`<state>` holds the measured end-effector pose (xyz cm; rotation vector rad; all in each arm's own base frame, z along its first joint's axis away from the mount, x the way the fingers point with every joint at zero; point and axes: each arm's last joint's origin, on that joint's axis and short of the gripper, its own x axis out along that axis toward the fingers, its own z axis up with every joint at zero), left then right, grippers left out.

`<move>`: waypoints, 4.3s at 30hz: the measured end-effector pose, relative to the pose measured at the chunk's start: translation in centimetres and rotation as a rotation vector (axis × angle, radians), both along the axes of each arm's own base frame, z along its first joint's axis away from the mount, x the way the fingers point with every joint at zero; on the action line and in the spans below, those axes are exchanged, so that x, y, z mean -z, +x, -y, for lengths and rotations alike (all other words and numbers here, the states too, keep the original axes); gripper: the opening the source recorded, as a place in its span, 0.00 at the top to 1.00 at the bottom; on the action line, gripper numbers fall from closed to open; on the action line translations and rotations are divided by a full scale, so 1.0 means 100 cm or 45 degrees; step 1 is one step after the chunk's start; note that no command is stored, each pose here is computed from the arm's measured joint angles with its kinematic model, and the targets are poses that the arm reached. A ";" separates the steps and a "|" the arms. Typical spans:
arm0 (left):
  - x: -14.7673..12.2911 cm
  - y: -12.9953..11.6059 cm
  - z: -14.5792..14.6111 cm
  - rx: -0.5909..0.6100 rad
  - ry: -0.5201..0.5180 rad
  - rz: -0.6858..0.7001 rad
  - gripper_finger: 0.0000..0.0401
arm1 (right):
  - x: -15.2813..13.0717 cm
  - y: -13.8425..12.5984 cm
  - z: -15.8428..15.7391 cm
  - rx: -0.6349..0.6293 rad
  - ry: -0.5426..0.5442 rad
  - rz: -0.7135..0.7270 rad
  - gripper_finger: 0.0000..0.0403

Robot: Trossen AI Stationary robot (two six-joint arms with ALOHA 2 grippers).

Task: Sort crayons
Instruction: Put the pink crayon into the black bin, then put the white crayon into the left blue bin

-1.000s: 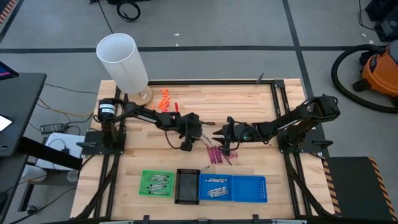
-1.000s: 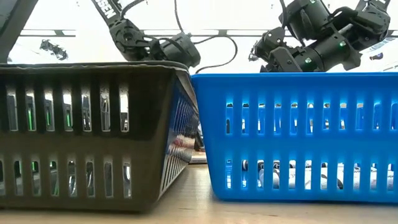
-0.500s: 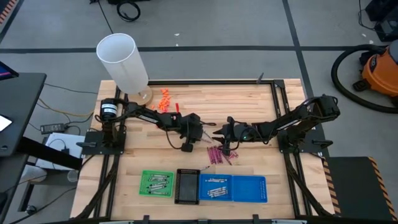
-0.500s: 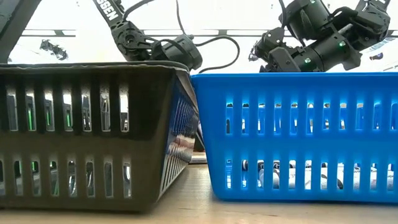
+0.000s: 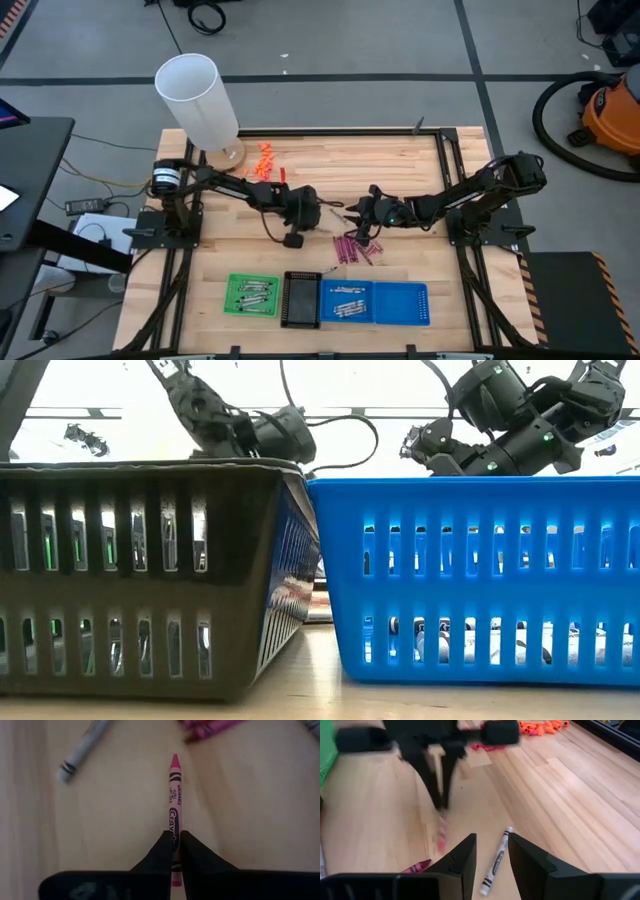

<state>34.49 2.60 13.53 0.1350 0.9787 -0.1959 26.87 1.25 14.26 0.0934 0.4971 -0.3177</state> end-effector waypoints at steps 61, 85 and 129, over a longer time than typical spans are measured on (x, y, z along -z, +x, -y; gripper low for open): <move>-0.071 -0.009 0.127 -0.023 -0.197 0.135 0.57 | 0.000 0.000 -0.006 -0.066 0.065 0.013 0.70; -0.055 0.024 0.027 -0.208 0.226 0.300 0.57 | 0.013 -0.003 -0.002 0.030 0.001 -0.122 0.70; 0.030 0.054 -0.048 -0.091 0.089 0.380 0.57 | 0.023 -0.007 -0.001 0.014 0.032 -0.232 0.70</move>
